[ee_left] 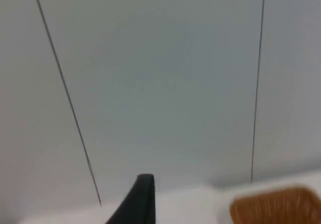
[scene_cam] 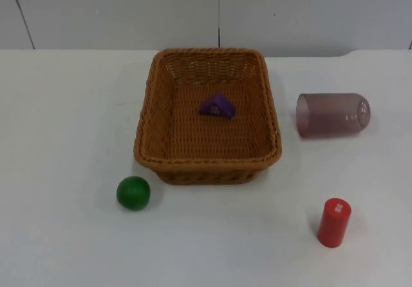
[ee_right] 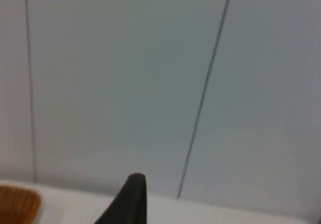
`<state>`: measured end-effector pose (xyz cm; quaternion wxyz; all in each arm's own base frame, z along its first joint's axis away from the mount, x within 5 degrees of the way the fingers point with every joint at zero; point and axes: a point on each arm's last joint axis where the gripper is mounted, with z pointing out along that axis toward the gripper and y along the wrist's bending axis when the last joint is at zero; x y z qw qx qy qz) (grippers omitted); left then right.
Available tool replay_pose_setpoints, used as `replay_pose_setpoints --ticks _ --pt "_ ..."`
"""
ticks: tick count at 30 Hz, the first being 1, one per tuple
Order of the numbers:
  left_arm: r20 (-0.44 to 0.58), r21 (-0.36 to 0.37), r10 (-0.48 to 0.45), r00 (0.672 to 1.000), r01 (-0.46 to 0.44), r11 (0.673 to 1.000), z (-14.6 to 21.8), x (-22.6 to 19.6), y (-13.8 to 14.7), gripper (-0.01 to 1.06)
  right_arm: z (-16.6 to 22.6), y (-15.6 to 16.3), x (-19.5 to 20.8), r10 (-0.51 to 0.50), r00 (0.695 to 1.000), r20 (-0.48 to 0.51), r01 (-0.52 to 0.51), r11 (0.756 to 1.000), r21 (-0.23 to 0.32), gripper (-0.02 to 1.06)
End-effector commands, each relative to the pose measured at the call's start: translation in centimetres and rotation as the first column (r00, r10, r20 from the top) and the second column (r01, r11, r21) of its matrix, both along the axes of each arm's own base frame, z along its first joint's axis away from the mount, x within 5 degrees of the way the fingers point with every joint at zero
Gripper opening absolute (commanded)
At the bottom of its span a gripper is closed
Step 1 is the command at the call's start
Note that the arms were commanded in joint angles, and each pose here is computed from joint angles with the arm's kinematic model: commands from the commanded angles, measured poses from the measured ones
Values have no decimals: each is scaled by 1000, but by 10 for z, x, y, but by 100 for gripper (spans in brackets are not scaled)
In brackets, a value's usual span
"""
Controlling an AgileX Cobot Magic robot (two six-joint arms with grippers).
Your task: Pick up the basket with the left hand and place the triangular block into the basket with the right hand.
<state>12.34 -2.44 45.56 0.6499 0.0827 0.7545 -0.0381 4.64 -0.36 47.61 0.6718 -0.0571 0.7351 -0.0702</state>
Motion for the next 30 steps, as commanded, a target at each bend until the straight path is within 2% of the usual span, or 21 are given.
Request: replay_pose_setpoints --ticks 1,5,8,11,13,15,16,18,21,28,30 --pt "47 -15 4 999 -3 1000 11 -14 4 105 3 -3 -26 -32 996 78 34 999 -30 105" --pt "129 -68 10 992 -2 998 21 -44 12 105 2 -5 -65 -41 984 175 47 998 -32 105" --pt "163 -80 17 987 -4 997 23 -62 18 105 -1 -6 -80 -44 980 193 50 998 -28 105" --pt "171 -72 64 983 -52 996 21 -82 27 105 -4 -5 -92 -40 976 213 45 999 -21 105" --pt "218 -78 132 967 -117 990 22 -103 34 105 -5 -4 -99 -28 972 234 31 999 -10 105" --pt "320 -70 181 930 -167 984 26 -126 33 105 -5 -2 -102 0 970 244 2 1000 -7 105" --pt "351 -95 205 913 -183 978 27 -138 32 105 -5 -1 -104 10 969 247 -7 1000 -15 105" --pt "361 -103 228 904 -205 973 26 -146 32 105 -6 1 -104 28 968 248 -24 1000 -21 105" --pt "383 -77 239 892 -227 971 20 -166 26 105 -7 5 -111 82 960 268 -70 996 -54 105" --pt "451 -62 244 858 -243 968 14 -195 20 105 -17 5 -150 89 924 373 -77 996 -47 105" --pt "478 -37 235 846 -248 968 12 -204 17 105 -24 5 -165 89 913 397 -79 996 -40 105"
